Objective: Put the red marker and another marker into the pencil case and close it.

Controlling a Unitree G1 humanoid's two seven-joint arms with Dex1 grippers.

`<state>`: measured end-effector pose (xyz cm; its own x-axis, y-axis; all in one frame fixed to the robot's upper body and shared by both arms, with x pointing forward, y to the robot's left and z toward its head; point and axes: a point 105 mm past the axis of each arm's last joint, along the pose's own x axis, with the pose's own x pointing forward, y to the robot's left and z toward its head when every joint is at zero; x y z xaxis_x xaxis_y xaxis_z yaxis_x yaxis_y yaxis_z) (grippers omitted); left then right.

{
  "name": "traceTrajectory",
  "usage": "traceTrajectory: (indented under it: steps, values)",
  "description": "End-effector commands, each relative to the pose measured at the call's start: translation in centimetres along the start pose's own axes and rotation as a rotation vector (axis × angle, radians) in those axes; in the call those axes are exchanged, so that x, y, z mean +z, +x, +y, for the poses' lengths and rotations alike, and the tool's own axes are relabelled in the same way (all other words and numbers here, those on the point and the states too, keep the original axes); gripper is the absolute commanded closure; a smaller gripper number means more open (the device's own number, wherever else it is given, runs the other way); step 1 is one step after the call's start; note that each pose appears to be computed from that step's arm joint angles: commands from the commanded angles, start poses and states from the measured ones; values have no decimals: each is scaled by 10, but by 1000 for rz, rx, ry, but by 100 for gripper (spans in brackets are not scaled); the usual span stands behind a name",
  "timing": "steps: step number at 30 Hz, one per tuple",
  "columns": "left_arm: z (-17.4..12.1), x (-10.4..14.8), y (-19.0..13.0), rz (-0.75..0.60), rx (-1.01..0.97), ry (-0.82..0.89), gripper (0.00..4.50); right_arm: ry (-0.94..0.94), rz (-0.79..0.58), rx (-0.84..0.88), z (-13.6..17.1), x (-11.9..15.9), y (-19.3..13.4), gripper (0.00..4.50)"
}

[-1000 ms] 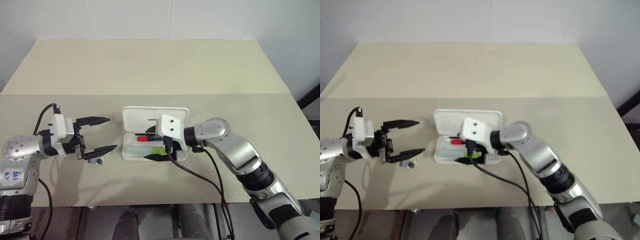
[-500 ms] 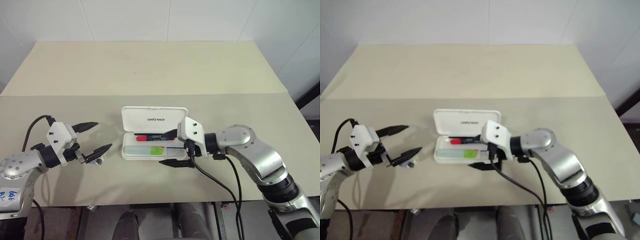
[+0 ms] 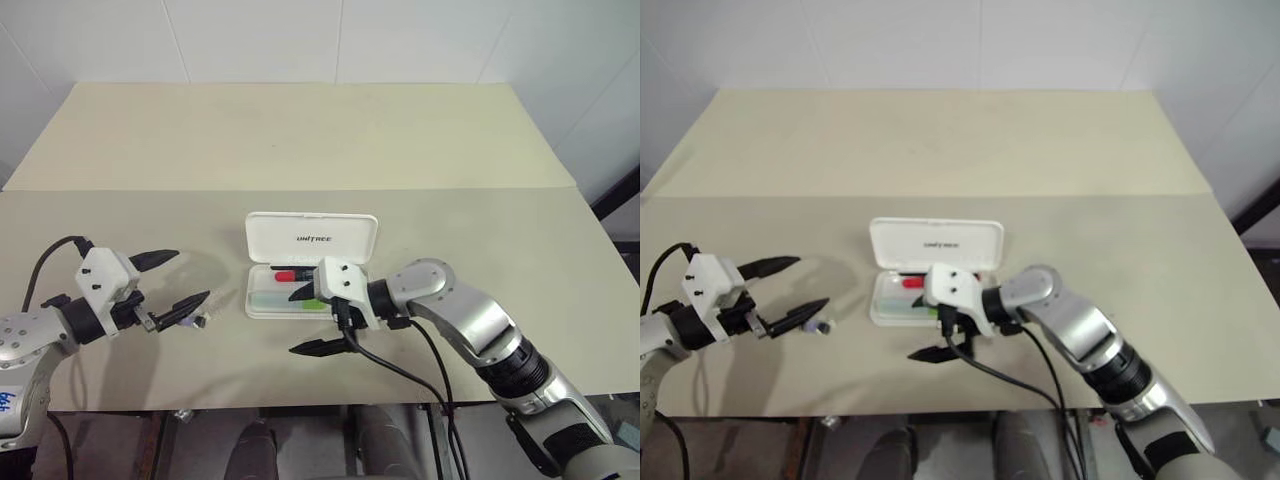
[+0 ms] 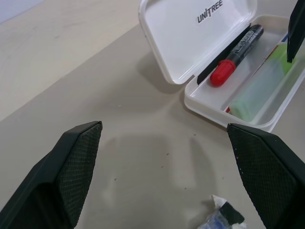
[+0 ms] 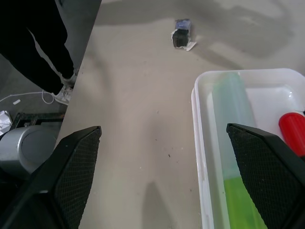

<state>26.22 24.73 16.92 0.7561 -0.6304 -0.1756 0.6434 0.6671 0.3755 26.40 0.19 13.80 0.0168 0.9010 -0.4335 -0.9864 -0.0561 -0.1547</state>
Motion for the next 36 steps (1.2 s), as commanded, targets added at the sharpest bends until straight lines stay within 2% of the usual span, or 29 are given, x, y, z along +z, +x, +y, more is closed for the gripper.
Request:
traceTrajectory:
  steps: [1, 12, 25, 30, 36]
  values:
    - [1, 12, -2, -22, 4, 42, 0, -51, -16, -7, -3, 9, 1, 5]
    - [-1, 16, 7, -52, -22, 50, 0, -44, 2, -45, -10, 3, 4, 5]
    - [-5, 17, 13, -69, -48, 54, 0, -49, 21, -28, -1, -4, 5, 5]
    - [-7, 17, 5, -63, -39, 52, 0, -76, -38, -83, -9, 13, -18, 5]
    - [-18, 4, -5, 29, 8, 1, 0, -73, -95, -127, -11, 19, -52, 5]
